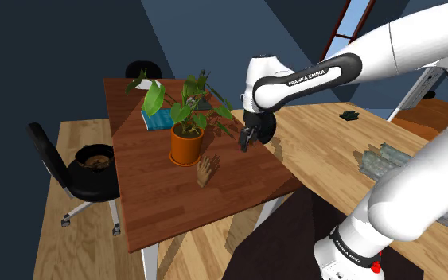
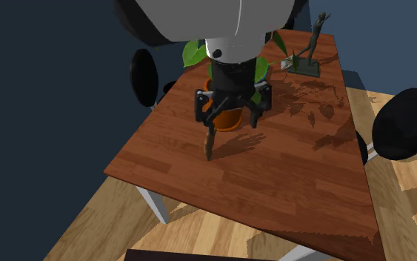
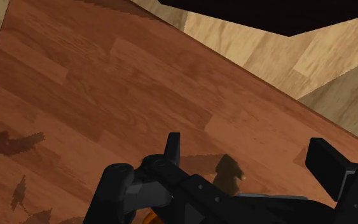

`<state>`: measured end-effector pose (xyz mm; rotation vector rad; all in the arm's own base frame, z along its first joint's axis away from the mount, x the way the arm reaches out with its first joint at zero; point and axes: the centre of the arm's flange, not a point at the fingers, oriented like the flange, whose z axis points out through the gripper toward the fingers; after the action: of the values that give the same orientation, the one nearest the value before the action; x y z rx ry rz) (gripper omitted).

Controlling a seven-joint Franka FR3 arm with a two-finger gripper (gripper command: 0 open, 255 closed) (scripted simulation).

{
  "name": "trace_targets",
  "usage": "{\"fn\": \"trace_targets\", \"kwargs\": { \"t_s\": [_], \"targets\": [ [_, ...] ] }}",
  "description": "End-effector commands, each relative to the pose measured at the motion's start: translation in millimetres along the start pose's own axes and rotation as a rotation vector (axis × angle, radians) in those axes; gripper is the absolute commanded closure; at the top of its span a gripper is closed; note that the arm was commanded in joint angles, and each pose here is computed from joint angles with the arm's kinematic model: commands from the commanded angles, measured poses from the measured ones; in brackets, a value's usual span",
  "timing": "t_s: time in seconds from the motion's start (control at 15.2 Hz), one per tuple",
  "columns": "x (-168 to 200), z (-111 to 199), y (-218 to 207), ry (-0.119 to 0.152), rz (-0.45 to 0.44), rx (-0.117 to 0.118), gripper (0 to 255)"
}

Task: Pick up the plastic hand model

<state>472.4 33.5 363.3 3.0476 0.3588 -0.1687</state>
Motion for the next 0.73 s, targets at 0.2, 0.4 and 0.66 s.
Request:
{"fn": "trace_targets", "kwargs": {
  "t_s": [0.2,0.4,0.66],
  "targets": [
    [53,40,-1,0.014,-0.015,-0.006,0],
    [83,63,-1,0.022,-0.024,-0.009,0],
    [124,94,-2,0.033,-0.036,-0.013,0]
  ]
}}
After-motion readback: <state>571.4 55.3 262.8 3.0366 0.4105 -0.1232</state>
